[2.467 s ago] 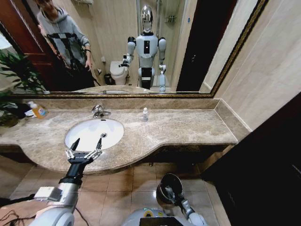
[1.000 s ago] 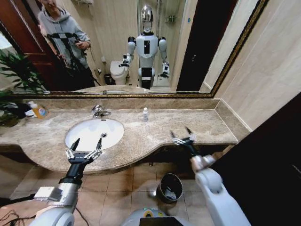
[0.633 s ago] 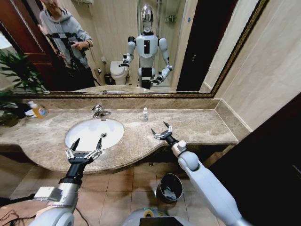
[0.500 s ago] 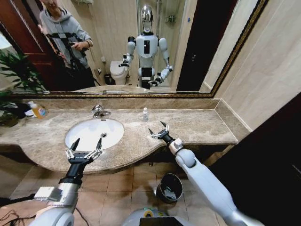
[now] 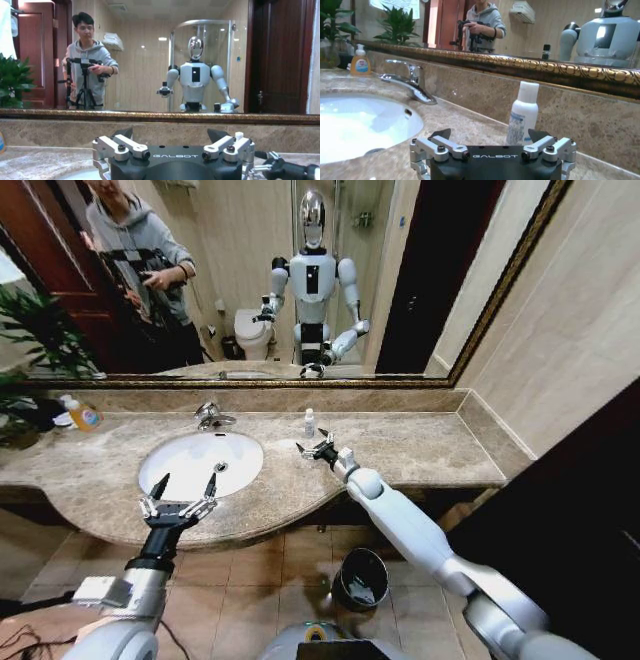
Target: Pick up the trash from the sink and place it in the trash bin.
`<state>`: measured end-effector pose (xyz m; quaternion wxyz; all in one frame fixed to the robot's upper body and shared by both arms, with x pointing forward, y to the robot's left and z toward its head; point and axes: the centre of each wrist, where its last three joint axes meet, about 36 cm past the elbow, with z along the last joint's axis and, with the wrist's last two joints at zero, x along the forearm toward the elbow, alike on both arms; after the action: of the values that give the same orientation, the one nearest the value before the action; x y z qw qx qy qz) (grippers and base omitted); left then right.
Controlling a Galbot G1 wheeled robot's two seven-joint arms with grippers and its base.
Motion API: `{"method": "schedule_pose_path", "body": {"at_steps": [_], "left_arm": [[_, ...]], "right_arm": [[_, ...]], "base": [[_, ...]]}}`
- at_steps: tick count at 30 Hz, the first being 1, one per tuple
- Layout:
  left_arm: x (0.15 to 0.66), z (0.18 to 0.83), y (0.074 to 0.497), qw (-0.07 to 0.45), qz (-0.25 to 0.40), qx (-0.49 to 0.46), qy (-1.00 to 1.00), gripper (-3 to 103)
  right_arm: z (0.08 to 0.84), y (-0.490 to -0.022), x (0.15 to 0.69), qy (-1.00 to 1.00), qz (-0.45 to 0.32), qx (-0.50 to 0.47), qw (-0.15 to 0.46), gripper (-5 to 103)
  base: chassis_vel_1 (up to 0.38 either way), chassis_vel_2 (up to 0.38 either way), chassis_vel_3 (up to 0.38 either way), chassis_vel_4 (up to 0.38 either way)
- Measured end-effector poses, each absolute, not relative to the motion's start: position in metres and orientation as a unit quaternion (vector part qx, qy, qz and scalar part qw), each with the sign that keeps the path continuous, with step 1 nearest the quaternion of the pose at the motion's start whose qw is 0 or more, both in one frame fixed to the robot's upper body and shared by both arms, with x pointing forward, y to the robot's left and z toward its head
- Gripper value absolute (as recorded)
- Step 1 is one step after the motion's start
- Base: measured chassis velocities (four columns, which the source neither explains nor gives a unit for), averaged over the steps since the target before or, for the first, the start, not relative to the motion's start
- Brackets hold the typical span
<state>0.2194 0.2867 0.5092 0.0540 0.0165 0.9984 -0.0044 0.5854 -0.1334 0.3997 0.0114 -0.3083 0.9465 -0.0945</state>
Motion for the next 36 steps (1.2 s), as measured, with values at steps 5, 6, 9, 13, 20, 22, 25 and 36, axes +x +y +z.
{"method": "schedule_pose_path", "body": {"at_steps": [5,6,9,13,20,22,25,36], "left_arm": [[0.219,0.509,0.287,0.054,-0.004,0.016,0.998,100],[0.219,0.509,0.287,0.054,-0.004,0.016,0.998,100],[0.219,0.509,0.287,0.054,-0.004,0.016,0.998,100],[0.219,0.509,0.287,0.054,-0.004,0.016,0.998,100],[0.219,0.509,0.287,0.054,-0.004,0.016,0.998,100],[0.219,0.509,0.287,0.054,-0.004,0.016,0.998,100],[0.219,0.509,0.287,0.054,-0.004,0.016,0.998,100],[0.219,0.509,0.287,0.054,-0.004,0.016,0.998,100]], "right_arm": [[0.405,-0.127,0.598,0.948,-0.094,-0.305,0.014,100],[0.407,-0.123,0.603,0.949,-0.092,-0.302,0.015,100],[0.409,-0.116,0.612,0.952,-0.089,-0.294,0.017,100],[0.409,-0.116,0.620,0.957,-0.085,-0.275,0.017,100],[0.402,-0.143,0.635,0.969,-0.093,-0.228,0.016,87],[0.401,-0.143,0.636,0.970,-0.091,-0.226,0.014,82],[0.401,-0.141,0.636,0.971,-0.085,-0.225,0.013,71],[0.404,-0.123,0.628,0.967,-0.074,-0.241,0.021,29]], "base": [[0.000,0.000,0.000,0.000],[0.000,0.000,0.000,0.000],[0.000,0.000,0.000,0.000],[0.000,0.000,0.000,0.000],[0.000,0.000,0.000,0.000],[0.000,0.000,0.000,0.000],[0.000,0.000,0.000,0.000],[0.000,0.000,0.000,0.000]]}}
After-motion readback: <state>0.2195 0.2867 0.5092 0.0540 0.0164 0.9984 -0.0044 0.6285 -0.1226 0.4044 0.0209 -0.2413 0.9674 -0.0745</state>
